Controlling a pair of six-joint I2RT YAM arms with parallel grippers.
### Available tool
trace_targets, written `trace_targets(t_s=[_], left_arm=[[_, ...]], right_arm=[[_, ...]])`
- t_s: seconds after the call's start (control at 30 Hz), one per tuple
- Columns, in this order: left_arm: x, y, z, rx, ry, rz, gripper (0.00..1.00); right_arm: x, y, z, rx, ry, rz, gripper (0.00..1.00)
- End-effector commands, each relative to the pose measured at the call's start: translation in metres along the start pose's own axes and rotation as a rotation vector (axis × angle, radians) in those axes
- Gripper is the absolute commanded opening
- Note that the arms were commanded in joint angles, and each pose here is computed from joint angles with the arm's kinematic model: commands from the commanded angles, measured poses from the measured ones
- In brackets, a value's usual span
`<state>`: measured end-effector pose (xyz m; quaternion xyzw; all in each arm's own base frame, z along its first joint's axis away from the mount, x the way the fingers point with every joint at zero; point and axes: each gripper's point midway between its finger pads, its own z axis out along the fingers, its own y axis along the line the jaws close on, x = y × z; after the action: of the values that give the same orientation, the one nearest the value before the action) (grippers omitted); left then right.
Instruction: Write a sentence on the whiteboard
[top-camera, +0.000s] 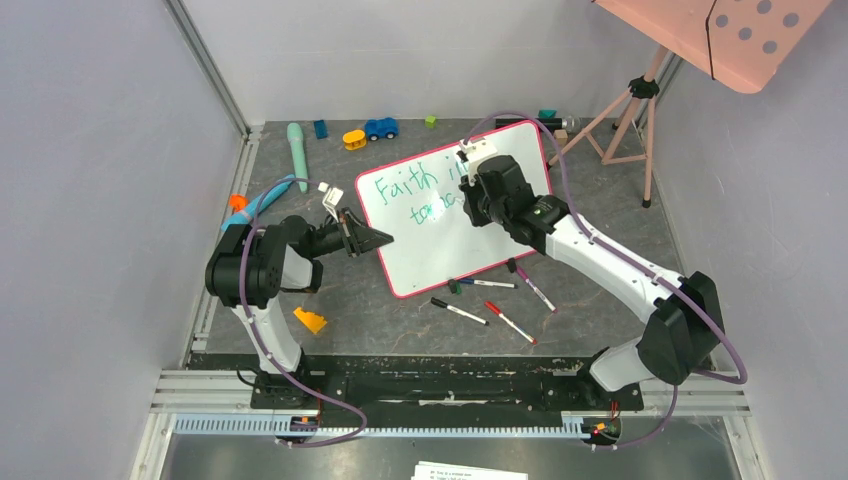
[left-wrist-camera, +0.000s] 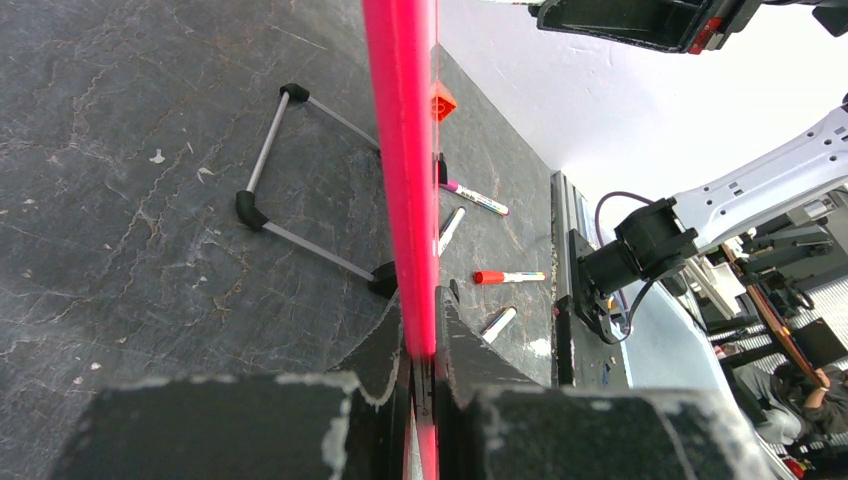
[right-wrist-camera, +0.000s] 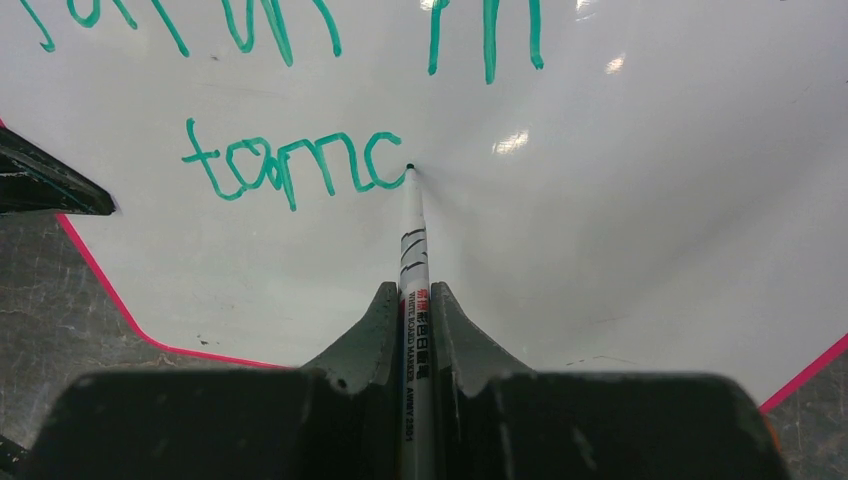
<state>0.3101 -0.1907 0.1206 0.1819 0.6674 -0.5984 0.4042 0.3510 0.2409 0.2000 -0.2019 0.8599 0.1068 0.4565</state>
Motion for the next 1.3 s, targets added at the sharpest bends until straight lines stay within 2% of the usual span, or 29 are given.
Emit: trace_targets(t_s=[0.0,1.0,1.27], left_arm=[[0.019,-0.015,0.000,0.111,0.082,0.164,0.02],[0.019,-0.015,0.000,0.112,0.083,0.161,0.02],[0.019,-0.014,0.001,0.112,0.084,0.154,0.02]], right_arm=[[-0.022,-0.003,0.004,0.017,-0.050,0.004,0.00],[-0.038,0.007,0.000,-0.041,-0.102,0.016,0.00],[-0.053,0.026,-0.028,-0.192,-0.147,0.013,0.00]])
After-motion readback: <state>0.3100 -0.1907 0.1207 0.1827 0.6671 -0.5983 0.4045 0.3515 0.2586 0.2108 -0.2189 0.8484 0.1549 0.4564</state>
